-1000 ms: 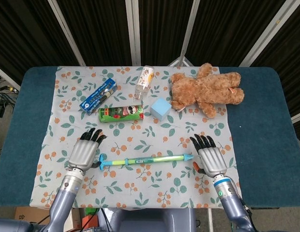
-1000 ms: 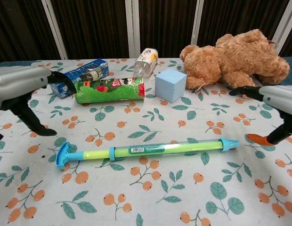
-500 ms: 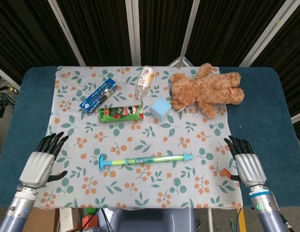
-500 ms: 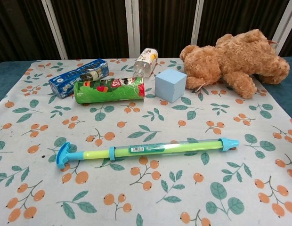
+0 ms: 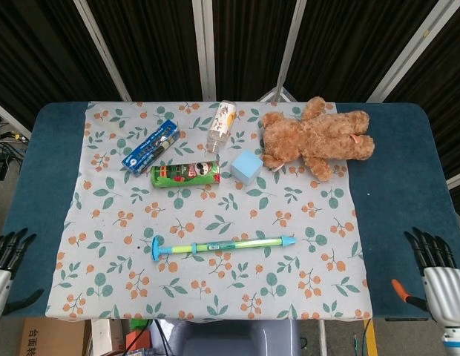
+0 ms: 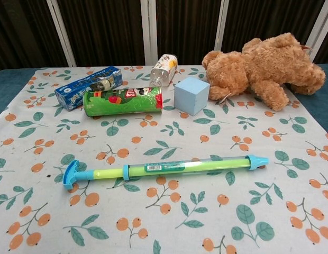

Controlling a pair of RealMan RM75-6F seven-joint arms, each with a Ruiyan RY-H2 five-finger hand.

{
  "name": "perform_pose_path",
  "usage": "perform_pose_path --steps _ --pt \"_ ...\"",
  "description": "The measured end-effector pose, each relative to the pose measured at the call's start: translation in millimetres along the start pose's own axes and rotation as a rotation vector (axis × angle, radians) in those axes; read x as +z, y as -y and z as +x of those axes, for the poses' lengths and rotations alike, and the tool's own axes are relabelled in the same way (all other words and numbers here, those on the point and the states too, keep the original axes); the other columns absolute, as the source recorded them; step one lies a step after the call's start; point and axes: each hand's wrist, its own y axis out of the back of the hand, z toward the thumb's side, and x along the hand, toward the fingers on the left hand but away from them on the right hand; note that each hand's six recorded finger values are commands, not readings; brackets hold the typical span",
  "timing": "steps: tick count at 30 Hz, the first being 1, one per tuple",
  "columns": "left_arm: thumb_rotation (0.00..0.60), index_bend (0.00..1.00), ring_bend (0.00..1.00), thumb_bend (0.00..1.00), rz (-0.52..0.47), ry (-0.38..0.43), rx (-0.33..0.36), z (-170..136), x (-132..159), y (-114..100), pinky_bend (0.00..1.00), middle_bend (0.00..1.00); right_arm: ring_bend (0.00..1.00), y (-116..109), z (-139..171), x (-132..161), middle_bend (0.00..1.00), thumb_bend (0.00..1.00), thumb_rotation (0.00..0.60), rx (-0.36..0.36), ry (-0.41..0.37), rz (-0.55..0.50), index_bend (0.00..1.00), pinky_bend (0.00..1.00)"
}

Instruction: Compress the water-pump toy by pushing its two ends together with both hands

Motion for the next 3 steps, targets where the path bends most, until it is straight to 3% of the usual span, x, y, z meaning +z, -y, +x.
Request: perform_pose_path --steps 3 --pt "0.6 0.0 0.0 0.07 0.022 0.012 0.031 1.4 0.9 -0.6 0.03 0.0 0.0 -1.6 6.1 -4.3 0.0 0.28 0.6 -0.002 -0.001 -0.006 0.0 0.0"
